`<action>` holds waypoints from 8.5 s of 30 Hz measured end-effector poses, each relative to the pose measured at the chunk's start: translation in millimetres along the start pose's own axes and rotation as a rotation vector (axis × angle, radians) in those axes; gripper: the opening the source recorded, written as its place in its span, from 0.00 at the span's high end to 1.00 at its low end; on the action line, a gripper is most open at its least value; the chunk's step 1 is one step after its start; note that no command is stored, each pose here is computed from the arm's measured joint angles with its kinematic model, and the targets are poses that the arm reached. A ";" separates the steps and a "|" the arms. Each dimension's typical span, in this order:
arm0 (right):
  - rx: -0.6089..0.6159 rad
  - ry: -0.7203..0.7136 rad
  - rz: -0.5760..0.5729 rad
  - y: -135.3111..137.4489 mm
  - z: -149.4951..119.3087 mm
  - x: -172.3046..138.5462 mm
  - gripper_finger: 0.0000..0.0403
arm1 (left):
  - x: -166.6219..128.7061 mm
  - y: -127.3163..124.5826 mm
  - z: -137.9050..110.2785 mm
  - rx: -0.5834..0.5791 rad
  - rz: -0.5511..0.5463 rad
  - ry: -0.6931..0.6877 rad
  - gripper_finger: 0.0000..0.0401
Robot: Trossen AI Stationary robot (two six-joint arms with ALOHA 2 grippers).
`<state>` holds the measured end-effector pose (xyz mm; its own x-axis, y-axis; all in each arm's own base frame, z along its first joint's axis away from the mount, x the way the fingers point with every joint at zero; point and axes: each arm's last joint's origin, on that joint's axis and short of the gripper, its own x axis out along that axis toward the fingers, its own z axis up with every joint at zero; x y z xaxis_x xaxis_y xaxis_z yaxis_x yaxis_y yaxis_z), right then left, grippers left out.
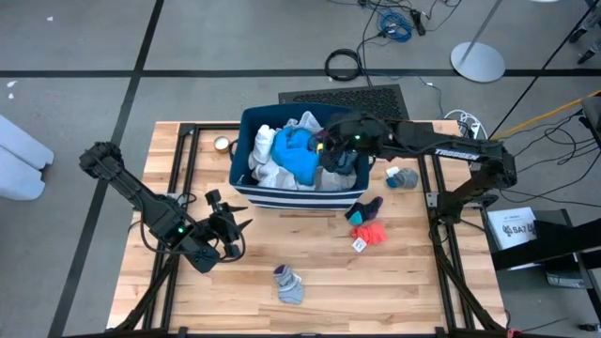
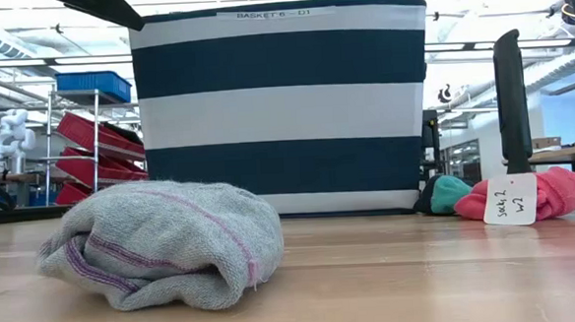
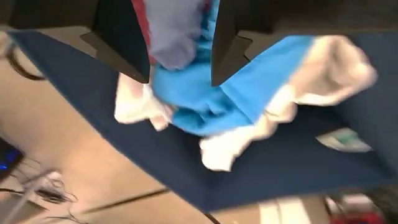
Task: Sort clothes
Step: Put the gray and purple socks into the white and blue laundry organizer, then put the gray and blue socks into the white and blue laundry organizer
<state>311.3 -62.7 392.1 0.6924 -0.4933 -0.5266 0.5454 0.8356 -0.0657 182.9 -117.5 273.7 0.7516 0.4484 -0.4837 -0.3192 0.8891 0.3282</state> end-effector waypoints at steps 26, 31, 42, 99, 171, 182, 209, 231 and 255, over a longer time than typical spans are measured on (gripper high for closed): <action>-0.188 0.321 0.607 193.8 -95.2 -98.3 0.60 | 0.1 -23.1 10.2 -0.078 -0.414 0.071 0.57; -0.231 0.334 0.529 235.5 -132.0 -84.6 0.60 | 9.2 -50.4 16.5 0.060 -0.597 0.001 0.57; -0.315 0.292 0.556 282.6 -173.0 -68.1 0.60 | 63.2 -98.6 6.0 0.174 -0.776 0.018 0.57; -0.130 0.187 0.382 258.0 -217.0 4.0 0.60 | 144.2 -119.3 2.5 0.276 -0.635 0.092 0.97; 0.168 0.038 -0.125 -14.3 -48.3 15.5 0.85 | 66.6 -38.2 54.1 -0.057 -0.477 0.026 0.59; 0.141 -0.002 -0.126 -23.3 -29.6 -7.4 0.51 | 66.6 -38.2 54.1 -0.059 -0.477 0.027 0.59; 0.449 0.524 -0.437 -51.5 -61.5 -80.0 0.52 | 65.8 -40.0 53.6 -0.079 -0.523 0.043 0.59; 0.730 0.844 -0.472 -114.5 -196.4 0.4 0.52 | 65.8 -40.0 53.5 -0.074 -0.525 0.043 0.59; 0.793 0.929 -0.504 -122.1 -266.9 15.8 0.52 | 65.7 -40.0 53.5 -0.073 -0.526 0.044 0.59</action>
<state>129.5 -108.0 165.6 -0.0732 -0.0925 -0.9930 0.9929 0.0866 -0.0812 276.0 -128.6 272.2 0.7968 -0.0579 -0.6015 0.0540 0.9982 -0.0245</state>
